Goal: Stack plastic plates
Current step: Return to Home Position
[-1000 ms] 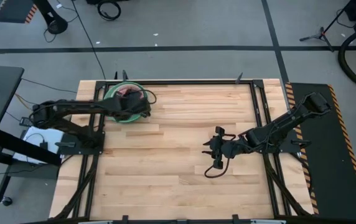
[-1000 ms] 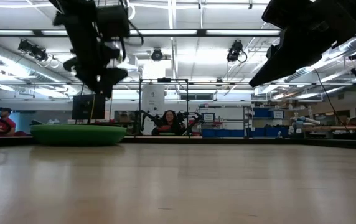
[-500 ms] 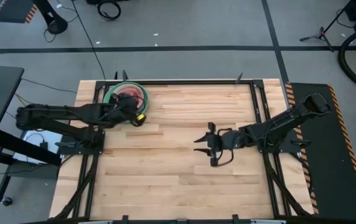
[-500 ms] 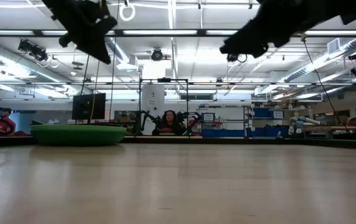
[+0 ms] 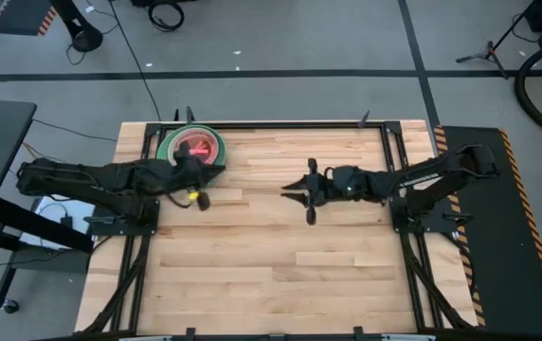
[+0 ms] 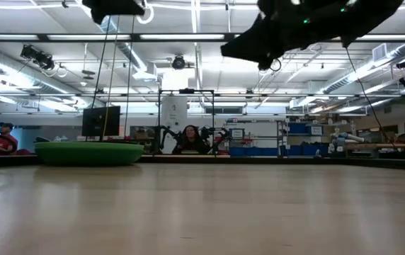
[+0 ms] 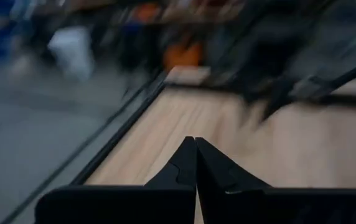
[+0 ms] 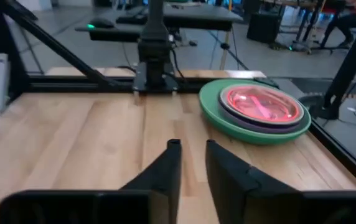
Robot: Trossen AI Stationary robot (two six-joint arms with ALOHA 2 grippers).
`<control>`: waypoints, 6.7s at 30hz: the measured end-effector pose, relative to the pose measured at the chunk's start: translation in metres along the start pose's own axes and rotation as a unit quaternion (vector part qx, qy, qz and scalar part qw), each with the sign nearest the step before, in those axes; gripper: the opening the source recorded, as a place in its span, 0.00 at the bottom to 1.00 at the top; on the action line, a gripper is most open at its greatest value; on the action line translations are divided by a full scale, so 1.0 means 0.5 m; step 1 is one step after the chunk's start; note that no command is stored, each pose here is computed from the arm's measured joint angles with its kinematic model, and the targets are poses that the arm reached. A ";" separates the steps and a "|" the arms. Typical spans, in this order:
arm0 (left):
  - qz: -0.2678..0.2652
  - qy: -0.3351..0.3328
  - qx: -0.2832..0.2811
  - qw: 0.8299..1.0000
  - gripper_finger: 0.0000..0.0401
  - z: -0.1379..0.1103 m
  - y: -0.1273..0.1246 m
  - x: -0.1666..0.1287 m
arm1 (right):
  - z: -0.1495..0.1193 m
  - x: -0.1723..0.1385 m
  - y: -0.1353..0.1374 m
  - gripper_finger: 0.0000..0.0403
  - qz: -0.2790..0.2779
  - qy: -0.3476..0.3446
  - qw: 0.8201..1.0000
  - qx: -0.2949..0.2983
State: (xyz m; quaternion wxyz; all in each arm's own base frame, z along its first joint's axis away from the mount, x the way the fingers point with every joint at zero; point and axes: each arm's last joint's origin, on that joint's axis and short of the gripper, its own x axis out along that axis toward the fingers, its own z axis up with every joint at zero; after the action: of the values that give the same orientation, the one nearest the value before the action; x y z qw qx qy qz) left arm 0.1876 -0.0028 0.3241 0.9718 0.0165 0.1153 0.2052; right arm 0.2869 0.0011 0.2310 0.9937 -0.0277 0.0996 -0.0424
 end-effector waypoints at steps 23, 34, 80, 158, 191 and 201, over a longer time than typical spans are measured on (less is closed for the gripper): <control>-0.120 -0.167 -0.018 0.978 0.02 -0.286 0.081 -0.074 | -0.021 -0.154 -0.102 0.02 -0.122 -0.064 0.990 -0.015; -0.182 -0.116 -0.036 0.976 0.02 -0.295 0.084 -0.112 | -0.131 -0.278 -0.073 0.02 -0.099 -0.120 0.985 0.073; -0.285 -0.144 -0.064 0.946 0.02 -0.335 0.027 -0.106 | -0.214 -0.333 -0.066 0.02 -0.061 -0.074 0.986 0.133; -0.250 -0.128 -0.053 0.958 0.02 -0.335 0.031 -0.104 | -0.192 -0.347 -0.026 0.05 0.136 -0.121 0.977 0.114; -0.190 -0.192 -0.024 0.963 0.03 -0.314 0.045 -0.106 | -0.196 -0.337 -0.019 0.05 0.090 -0.106 0.983 0.117; -0.187 -0.186 -0.050 0.963 0.03 -0.315 0.048 -0.104 | -0.199 -0.345 -0.039 0.05 0.041 -0.112 0.984 0.132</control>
State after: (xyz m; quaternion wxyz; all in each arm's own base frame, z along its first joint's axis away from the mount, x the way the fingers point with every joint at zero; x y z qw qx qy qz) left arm 0.0957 -0.0042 0.1842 0.9967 -0.0165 -0.0770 0.0189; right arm 0.0970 -0.0074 0.1685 0.9944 0.1036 -0.0179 -0.0110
